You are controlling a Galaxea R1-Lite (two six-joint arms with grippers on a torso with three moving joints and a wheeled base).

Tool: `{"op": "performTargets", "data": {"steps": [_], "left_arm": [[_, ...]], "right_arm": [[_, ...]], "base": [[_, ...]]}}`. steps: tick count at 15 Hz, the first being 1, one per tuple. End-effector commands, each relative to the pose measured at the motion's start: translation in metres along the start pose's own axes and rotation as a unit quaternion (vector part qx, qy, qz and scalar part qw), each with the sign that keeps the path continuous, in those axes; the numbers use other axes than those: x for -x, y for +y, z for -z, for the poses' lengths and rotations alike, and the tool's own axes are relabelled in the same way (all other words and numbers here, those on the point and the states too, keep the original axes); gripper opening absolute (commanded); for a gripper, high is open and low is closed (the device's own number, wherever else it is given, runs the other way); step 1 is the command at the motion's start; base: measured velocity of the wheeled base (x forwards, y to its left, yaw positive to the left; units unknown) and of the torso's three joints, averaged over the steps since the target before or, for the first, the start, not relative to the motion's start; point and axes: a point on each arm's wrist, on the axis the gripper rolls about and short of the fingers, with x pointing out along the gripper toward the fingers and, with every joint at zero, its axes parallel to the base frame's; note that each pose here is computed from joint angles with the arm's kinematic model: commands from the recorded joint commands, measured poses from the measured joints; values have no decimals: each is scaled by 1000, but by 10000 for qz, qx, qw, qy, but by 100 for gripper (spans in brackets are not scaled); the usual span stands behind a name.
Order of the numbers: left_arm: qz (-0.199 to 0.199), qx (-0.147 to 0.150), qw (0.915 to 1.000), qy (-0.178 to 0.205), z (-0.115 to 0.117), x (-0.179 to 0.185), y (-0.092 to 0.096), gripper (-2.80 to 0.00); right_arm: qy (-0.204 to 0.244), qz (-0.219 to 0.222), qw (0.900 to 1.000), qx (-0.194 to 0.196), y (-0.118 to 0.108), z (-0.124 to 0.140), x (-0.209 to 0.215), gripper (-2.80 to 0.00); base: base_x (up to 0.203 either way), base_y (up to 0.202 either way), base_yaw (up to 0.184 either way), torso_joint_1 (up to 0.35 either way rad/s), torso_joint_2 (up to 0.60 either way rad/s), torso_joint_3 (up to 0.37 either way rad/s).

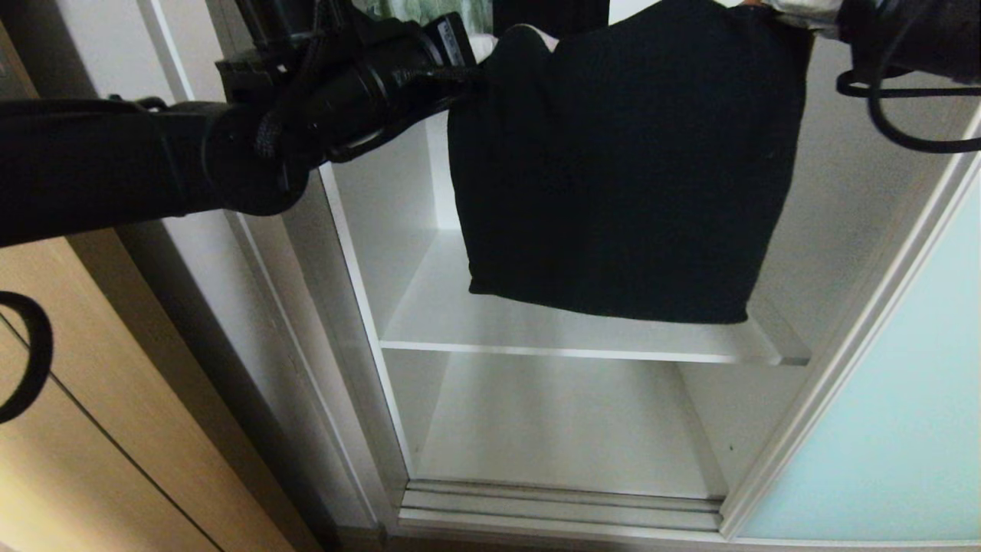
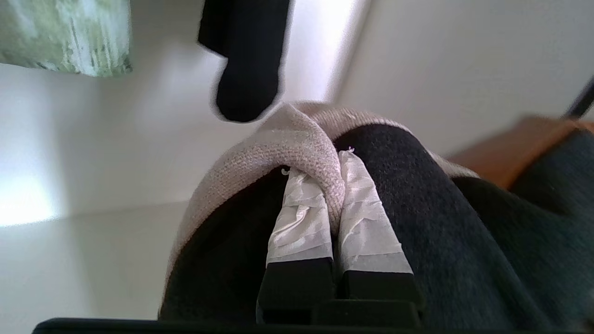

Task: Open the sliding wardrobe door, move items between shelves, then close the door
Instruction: Place the pillow on the higher shelf

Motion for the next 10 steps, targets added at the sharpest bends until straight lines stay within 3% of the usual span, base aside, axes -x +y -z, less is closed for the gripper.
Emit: {"op": "performTargets", "data": {"steps": [1,4,7,10], "left_arm": [[-49,19,9996,292,53,-21,45,-280],[-328,109,9972,670,114,-23,81,-280],[-516,355,9909,1188,174,-11,99,-280],[-569,664,9878,1286,166,0,93,-280]], "right_arm": [[228,280,9992,-151,-59,33,-44,-280],[532,569,9964,-326,-107,80,-56,-280],[863,552,9936,-479,-140,134,-43,-280],[1054,350,9923,-547,-138,153,-14,-280]], "base": [[0,0,0,0,0,0],[0,0,0,0,0,0],[0,0,0,0,0,0],[0,0,0,0,0,0]]}}
